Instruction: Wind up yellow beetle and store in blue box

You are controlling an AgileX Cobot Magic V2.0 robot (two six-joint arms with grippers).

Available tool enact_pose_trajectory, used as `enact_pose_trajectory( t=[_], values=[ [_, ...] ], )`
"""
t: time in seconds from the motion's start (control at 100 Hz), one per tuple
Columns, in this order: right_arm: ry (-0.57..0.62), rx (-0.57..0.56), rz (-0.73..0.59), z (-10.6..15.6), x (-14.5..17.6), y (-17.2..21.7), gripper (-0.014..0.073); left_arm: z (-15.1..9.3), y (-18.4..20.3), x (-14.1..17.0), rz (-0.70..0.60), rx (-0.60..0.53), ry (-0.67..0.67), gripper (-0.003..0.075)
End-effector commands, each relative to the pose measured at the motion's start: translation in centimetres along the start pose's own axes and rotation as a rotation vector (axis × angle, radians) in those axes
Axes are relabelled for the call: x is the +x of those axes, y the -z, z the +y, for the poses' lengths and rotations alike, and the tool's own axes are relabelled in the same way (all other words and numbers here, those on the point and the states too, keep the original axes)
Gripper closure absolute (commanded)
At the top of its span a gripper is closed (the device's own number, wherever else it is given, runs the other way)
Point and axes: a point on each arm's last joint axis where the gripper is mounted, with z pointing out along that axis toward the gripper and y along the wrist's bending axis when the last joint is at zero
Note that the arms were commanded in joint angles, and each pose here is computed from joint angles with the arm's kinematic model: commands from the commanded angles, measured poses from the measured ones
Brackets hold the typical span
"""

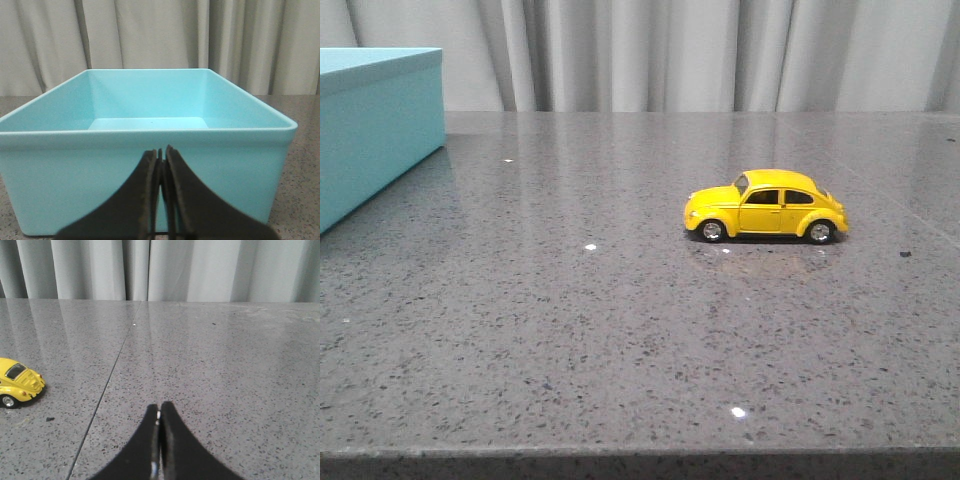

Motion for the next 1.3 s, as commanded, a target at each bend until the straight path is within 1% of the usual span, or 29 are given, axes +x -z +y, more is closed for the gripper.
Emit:
enact_pose_trajectory(
  t=[0.0, 0.48, 0.6, 0.89, 1.04, 1.17, 1.29],
  values=[
    [0.007, -0.002, -0.117, 0.1, -1.4, 0.3, 0.0663, 0.0, 0.3, -0.2, -0.094, 0.004, 0.007, 0.0739],
    [0.007, -0.002, -0.117, 0.1, -1.4, 0.3, 0.0663, 0.0, 0.3, -0.3, -0.1, 0.004, 0.007, 0.0739],
    [0.044, -0.001, -0.13, 0.1, -1.5, 0.3, 0.0663, 0.0, 0.3, -0.3, -0.1, 0.004, 0.007, 0.0739],
    [0.045, -0.011, -0.205, 0.2, -2.2, 0.4, 0.0663, 0.0, 0.3, -0.6, -0.113, 0.004, 0.007, 0.0739],
    [0.045, -0.025, -0.306, 0.3, -3.1, 0.7, 0.0663, 0.0, 0.3, -0.8, -0.128, 0.004, 0.009, 0.0739],
    [0.045, -0.024, -0.317, 0.4, -3.7, 0.8, 0.0663, -0.1, 0.4, -2.0, -0.146, 0.007, 0.042, 0.0739],
    [0.044, -0.007, -0.233, 0.3, -5.1, 1.1, 0.0653, -0.2, 0.5, -4.1, -0.13, 0.013, 0.042, 0.0739]
  ],
)
